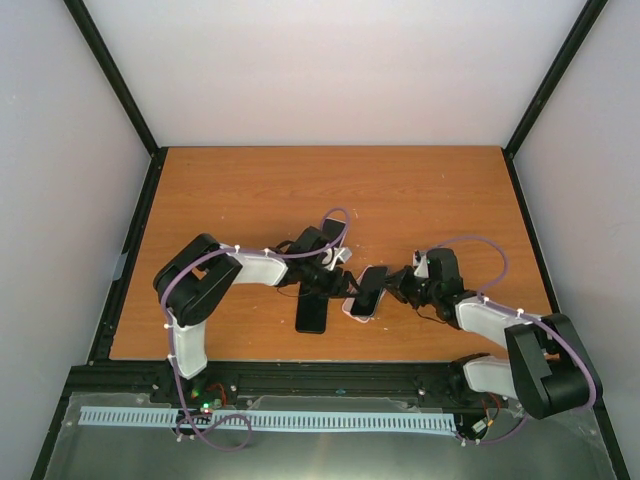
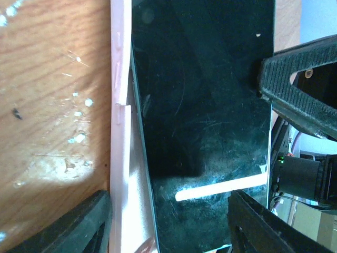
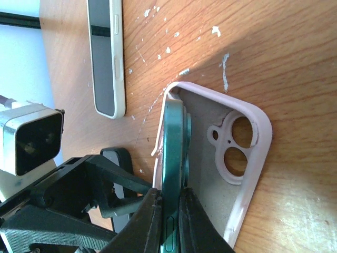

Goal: Put the phone into the phone case

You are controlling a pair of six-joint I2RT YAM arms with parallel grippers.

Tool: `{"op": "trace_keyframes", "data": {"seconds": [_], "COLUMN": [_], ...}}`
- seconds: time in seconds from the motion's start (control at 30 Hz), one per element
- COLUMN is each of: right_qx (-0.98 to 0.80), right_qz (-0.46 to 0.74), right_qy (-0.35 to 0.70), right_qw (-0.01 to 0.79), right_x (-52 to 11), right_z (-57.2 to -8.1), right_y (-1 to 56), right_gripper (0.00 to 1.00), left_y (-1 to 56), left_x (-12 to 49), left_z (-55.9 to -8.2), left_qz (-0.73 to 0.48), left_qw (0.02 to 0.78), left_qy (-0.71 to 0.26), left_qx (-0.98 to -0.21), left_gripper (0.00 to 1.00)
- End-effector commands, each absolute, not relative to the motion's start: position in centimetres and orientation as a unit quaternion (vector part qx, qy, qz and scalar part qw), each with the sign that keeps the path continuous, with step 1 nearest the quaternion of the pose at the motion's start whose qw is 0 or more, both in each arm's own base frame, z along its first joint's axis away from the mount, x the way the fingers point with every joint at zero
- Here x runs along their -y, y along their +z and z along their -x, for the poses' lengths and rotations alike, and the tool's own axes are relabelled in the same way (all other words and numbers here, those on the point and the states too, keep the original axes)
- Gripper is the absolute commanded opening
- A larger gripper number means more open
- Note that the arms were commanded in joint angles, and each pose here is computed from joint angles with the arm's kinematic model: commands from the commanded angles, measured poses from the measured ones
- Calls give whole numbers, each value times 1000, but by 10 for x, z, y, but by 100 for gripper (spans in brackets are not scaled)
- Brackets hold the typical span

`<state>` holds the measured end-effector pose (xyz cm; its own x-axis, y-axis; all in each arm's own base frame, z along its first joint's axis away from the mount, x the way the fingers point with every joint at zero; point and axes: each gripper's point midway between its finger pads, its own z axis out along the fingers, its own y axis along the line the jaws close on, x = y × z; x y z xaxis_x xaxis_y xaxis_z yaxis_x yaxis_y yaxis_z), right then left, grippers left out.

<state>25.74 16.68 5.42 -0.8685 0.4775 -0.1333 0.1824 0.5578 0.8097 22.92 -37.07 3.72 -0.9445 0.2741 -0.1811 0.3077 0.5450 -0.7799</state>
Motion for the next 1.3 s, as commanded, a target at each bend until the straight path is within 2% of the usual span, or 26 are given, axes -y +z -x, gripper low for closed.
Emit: {"op": "trace_keyframes", "data": {"seconds": [0.0, 0.83, 1.27], "right_qx": [-862, -866, -899], "right_qz": [-193, -210, -201], "right_qy": [420, 411, 341], "right_qw": [206, 195, 186], "right_x": [-158, -157, -142], "right_z": [-267, -270, -265], "right_y": [61, 27, 21], "right_gripper": [3, 4, 15], "left_y": [45, 57, 67], "left_x": [379, 402, 403], "left_z": [-214, -202, -200], "left_qz": [-179, -195, -196], "left_qw": [3, -19, -10], "left_qy": [-464, -499, -515], "left_qx": [-867, -844, -835], "left_gripper": [61, 61, 59]}}
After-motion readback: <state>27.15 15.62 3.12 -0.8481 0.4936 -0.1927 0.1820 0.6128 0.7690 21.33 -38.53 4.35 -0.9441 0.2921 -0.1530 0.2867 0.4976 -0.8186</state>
